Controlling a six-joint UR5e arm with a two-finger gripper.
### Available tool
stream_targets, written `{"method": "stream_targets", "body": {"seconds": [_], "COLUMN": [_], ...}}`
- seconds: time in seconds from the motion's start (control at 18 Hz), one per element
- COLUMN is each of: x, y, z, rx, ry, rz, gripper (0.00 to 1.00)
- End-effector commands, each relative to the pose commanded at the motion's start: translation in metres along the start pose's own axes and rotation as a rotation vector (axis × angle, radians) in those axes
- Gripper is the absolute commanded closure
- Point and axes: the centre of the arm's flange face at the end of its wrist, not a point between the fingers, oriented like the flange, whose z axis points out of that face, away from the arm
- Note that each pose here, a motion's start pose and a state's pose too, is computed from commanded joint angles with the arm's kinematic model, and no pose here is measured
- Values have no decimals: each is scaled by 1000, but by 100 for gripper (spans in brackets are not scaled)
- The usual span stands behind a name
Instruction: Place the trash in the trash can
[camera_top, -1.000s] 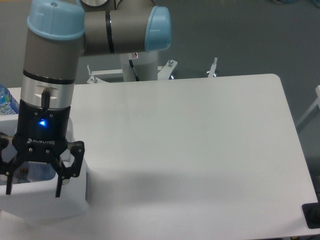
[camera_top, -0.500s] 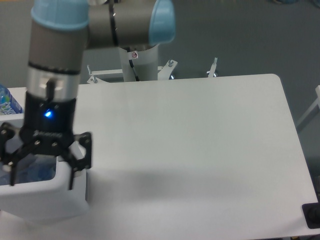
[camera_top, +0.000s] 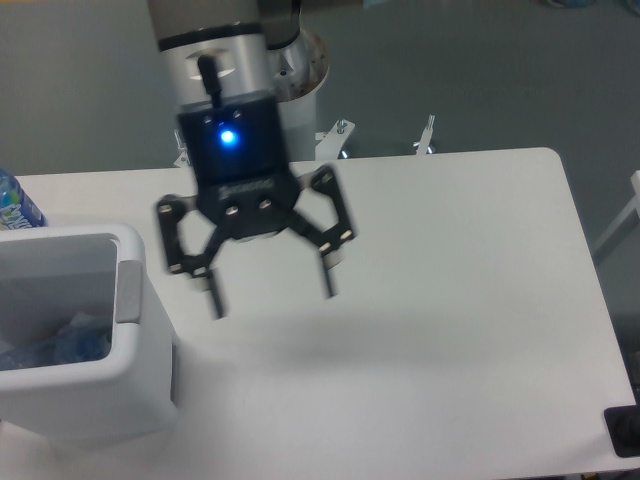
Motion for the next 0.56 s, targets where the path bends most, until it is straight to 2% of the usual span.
{"method": "stream_targets", "body": {"seconds": [0.17, 0.44, 0.56], "x": [2, 1, 0], "y": [16, 31, 33], "z": [0, -5, -9], "rx": [-85, -187, -195], "ry": [0, 60, 65], "rz": [179, 305, 314], "gripper": [0, 0, 0]}}
